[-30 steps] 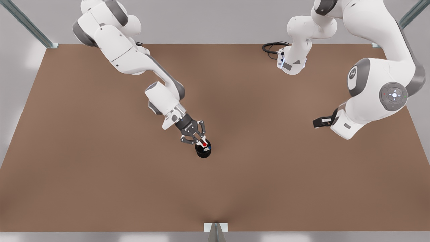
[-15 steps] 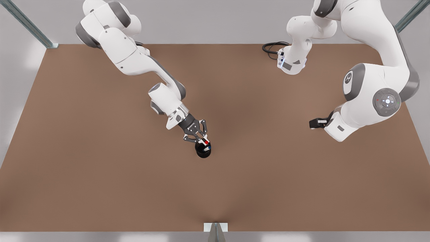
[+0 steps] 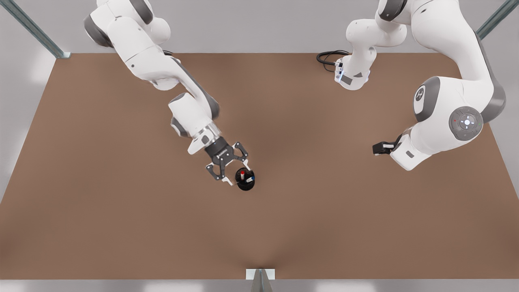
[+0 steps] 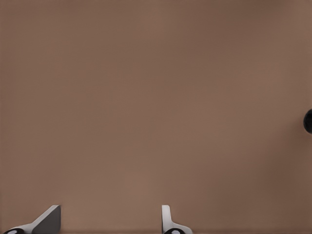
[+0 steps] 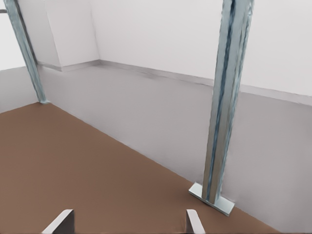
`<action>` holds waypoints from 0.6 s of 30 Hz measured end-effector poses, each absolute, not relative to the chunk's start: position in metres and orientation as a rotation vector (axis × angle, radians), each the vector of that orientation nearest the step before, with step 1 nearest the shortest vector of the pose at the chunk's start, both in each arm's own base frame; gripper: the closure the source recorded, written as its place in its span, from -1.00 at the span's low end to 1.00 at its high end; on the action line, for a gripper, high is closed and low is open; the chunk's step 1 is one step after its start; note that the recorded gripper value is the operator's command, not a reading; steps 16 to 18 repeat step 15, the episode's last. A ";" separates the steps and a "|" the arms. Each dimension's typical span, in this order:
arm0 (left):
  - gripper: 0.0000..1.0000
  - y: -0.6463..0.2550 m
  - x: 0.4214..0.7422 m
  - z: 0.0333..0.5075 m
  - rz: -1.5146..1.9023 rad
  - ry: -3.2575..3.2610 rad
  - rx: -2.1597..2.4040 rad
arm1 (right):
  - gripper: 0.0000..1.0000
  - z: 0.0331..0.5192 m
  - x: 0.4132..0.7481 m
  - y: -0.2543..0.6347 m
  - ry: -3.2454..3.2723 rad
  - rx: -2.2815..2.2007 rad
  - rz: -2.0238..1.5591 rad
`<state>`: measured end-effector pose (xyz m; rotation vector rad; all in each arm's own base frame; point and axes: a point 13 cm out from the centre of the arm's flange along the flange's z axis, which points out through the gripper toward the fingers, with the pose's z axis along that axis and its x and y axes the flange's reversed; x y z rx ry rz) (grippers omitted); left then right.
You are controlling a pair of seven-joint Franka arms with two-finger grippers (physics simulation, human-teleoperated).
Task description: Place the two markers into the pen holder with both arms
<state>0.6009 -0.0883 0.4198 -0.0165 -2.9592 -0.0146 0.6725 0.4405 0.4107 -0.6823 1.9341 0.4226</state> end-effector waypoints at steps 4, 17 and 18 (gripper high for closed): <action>-1.00 -0.094 0.600 0.420 -0.022 -2.960 -0.050 | -1.00 0.614 0.735 0.189 2.150 -0.221 0.081; -1.00 -0.093 0.600 0.420 -0.026 -2.955 -0.101 | -1.00 0.464 0.640 0.100 3.026 -0.095 -0.046; -1.00 -0.093 0.600 0.420 -0.026 -2.955 -0.101 | -1.00 0.464 0.640 0.100 3.026 -0.095 -0.046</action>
